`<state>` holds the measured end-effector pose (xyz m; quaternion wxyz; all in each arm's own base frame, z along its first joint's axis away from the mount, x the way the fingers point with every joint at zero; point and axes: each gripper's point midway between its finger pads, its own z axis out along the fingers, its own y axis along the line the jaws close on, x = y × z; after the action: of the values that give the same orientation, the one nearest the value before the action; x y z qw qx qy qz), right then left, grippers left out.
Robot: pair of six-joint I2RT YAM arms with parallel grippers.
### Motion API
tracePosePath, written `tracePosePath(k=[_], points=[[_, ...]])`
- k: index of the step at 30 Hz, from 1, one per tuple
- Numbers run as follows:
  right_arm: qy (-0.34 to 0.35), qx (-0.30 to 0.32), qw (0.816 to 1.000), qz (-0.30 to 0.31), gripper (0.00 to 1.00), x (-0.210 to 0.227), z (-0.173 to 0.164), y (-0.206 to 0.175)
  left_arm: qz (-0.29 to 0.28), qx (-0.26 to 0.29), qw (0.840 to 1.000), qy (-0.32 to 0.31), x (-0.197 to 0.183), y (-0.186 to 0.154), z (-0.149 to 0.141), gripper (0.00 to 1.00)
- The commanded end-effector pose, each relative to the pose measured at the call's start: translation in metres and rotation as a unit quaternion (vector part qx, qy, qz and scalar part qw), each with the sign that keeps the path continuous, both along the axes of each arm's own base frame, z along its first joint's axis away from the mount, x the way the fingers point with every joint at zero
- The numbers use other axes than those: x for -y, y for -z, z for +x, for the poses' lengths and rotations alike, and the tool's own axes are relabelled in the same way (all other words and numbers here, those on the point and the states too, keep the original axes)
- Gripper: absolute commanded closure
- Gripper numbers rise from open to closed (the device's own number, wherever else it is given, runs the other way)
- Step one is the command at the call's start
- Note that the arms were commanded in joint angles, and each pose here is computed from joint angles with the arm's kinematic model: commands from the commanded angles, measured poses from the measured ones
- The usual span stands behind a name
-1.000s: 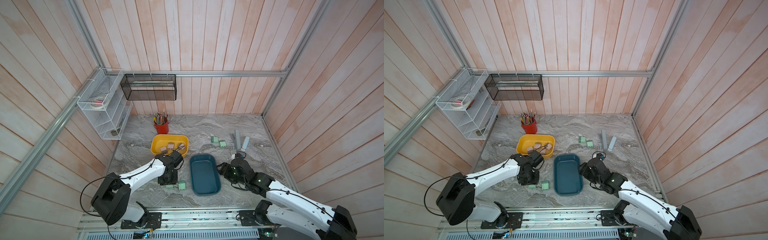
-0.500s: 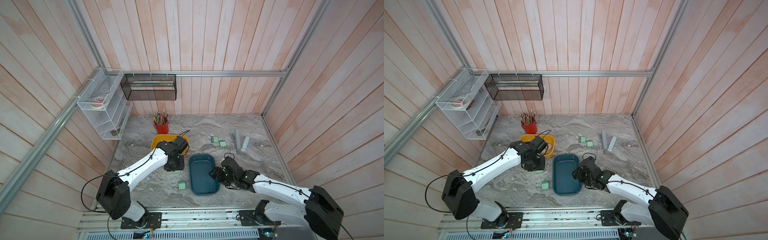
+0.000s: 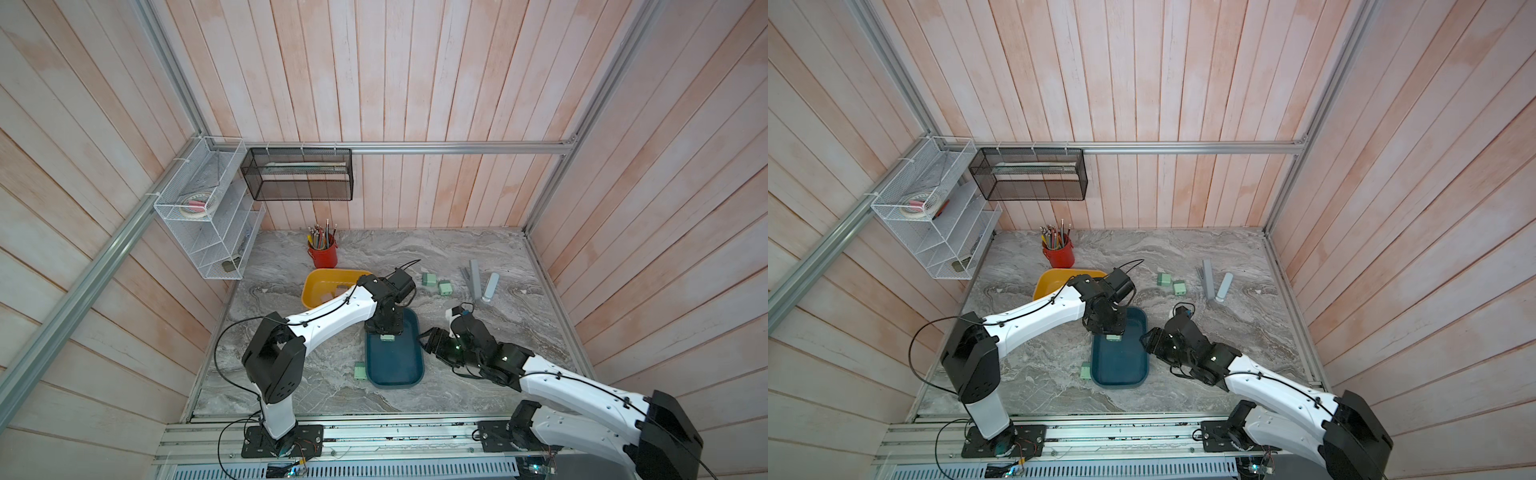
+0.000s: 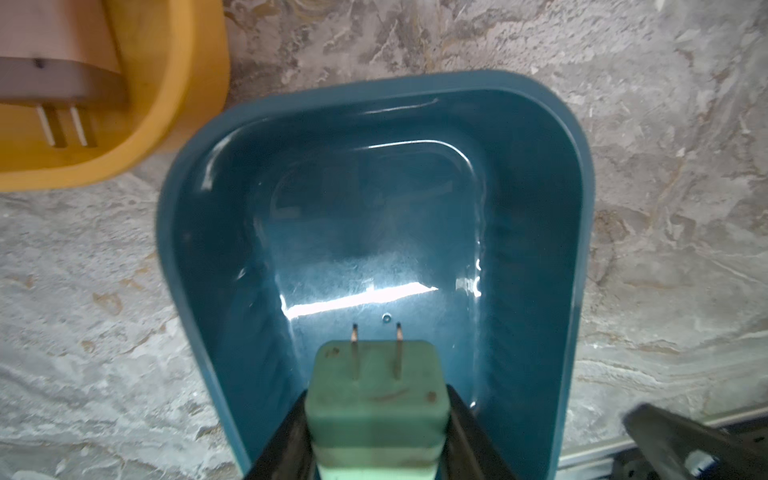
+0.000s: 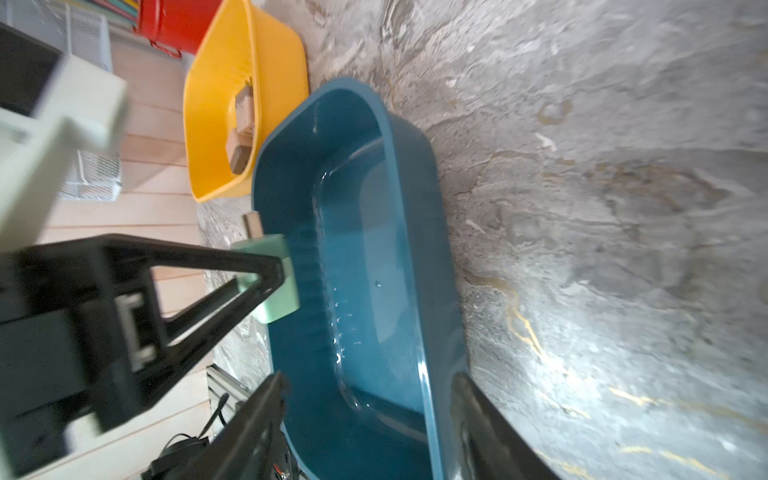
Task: Place the plugs by color into the storage box
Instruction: Place the plug in the storage box.
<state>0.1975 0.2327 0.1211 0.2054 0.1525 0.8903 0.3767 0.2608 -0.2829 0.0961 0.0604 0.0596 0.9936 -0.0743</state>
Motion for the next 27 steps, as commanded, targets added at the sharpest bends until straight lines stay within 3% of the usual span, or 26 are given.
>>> tracePosePath(k=[1, 11, 17, 21, 27], points=[[0.055, -0.025, 0.998, -0.022, 0.35, 0.033, -0.009, 0.020, -0.002, -0.004, 1.000, -0.002, 0.009, 0.026, 0.008, 0.53], [0.067, -0.030, 0.997, -0.029, 0.35, 0.051, -0.020, 0.022, 0.037, -0.023, 0.999, -0.010, 0.000, 0.086, 0.005, 0.52], [0.068, -0.027, 0.997, -0.029, 0.35, 0.050, -0.019, 0.022, 0.039, -0.035, 0.999, -0.010, -0.002, 0.089, -0.003, 0.40], [0.067, -0.027, 0.997, -0.026, 0.36, 0.048, -0.017, 0.022, 0.015, -0.017, 1.000, -0.002, 0.009, 0.044, 0.004, 0.33], [0.056, -0.028, 0.998, -0.022, 0.36, 0.039, -0.014, 0.025, -0.020, 0.062, 0.998, -0.018, 0.001, -0.086, 0.017, 0.29]])
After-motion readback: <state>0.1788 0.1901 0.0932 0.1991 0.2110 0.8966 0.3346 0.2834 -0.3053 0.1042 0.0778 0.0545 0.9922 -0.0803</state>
